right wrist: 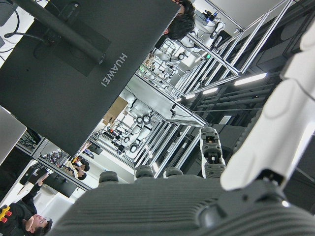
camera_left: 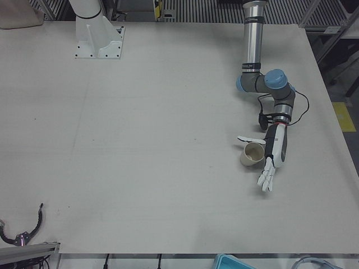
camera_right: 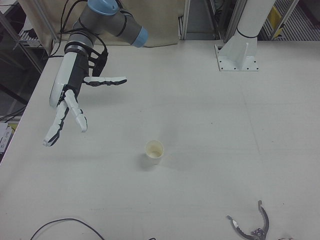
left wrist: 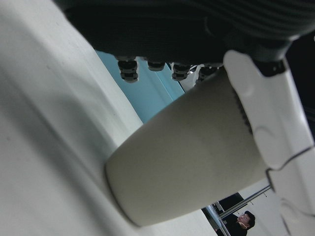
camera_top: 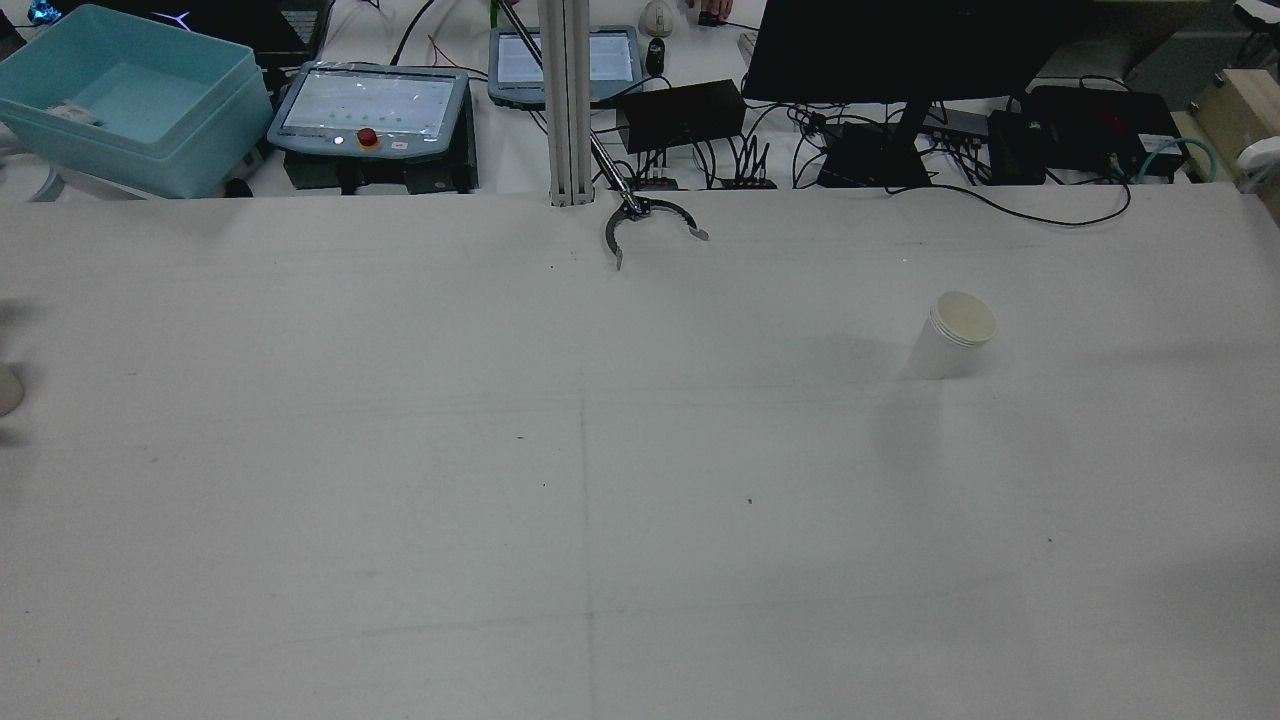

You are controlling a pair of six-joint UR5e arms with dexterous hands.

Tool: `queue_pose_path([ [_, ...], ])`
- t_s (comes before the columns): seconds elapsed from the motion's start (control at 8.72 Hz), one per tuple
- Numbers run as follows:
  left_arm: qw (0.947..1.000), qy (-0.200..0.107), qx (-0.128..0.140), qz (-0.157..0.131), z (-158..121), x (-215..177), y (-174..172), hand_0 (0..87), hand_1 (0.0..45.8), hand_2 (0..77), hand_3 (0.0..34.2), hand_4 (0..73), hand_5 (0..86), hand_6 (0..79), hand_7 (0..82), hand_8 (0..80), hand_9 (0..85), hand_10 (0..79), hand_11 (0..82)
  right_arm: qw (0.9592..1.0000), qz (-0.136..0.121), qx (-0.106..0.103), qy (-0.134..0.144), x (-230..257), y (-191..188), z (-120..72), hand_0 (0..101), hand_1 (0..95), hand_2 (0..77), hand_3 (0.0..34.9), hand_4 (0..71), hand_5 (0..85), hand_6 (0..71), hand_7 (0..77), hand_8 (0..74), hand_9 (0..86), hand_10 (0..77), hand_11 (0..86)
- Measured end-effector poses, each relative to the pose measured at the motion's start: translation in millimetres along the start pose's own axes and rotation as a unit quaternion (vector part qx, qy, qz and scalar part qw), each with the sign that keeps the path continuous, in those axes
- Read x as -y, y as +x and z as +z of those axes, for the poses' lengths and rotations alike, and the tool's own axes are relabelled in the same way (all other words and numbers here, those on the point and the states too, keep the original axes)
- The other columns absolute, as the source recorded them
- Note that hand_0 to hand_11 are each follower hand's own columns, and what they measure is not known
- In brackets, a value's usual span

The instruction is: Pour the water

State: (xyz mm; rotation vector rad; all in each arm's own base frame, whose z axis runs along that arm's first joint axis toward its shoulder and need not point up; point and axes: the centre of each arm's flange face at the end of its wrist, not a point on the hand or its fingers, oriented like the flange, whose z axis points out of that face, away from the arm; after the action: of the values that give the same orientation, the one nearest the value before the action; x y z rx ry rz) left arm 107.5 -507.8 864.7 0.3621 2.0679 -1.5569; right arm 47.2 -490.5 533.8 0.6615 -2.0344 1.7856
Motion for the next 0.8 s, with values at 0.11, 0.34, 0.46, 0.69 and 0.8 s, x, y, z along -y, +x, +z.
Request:
queue_pose_path([
  [0.11,1.0,0.0,0.001,0.001,1.4,-0.8,-0.4,49.9,9.3,1.1,1.0,9.8,12.5,0.0,9.3,0.5,1.1,5.4,8.7,1.0,0.0,0.0,0.001,0.5,0.5,0.0,48,4.9,0.5,12.6,6.5,3.8,0.5,1.1,1.6,2.2,0.0,1.1],
  [0.34,1.0,0.0,0.004,0.003,0.0,-0.5,-1.3,49.9,9.3,1.1,0.0,9.8,15.8,0.0,9.3,0.5,1.1,5.4,8.7,1.0,0.0,0.0,0.0,0.3,1.9,4.0,48,4.9,0.5,11.6,7.1,3.8,0.5,1.1,1.6,2.2,0.5,0.5],
  [0.46,1.0,0.001,0.006,0.003,-2.6,0.4,-1.8,51.1,11.4,1.1,0.1,11.4,17.5,0.0,9.3,0.5,1.1,5.4,8.7,1.0,0.001,0.001,0.0,-0.2,3.6,10.0,48,4.9,0.5,12.4,7.1,3.8,0.5,1.1,1.6,3.3,0.5,0.5],
  [0.69,1.0,0.001,0.009,0.001,-7.1,1.0,-2.1,51.9,13.1,1.1,0.1,11.4,19.1,0.0,9.3,0.5,1.1,5.4,8.7,1.0,0.002,0.002,-0.003,-3.4,5.2,18.5,48,4.9,0.5,11.9,7.1,3.8,0.5,1.1,1.6,3.8,0.5,1.1],
  [0.8,0.9999,0.001,0.01,-0.001,-8.5,0.9,-2.0,53.8,15.3,1.1,0.0,13.1,24.0,0.0,9.3,0.5,1.1,4.4,8.7,1.0,0.002,0.002,-0.003,-3.2,6.0,20.2,48,4.9,0.5,11.9,7.1,3.8,0.5,1.1,1.6,3.8,0.5,1.1],
])
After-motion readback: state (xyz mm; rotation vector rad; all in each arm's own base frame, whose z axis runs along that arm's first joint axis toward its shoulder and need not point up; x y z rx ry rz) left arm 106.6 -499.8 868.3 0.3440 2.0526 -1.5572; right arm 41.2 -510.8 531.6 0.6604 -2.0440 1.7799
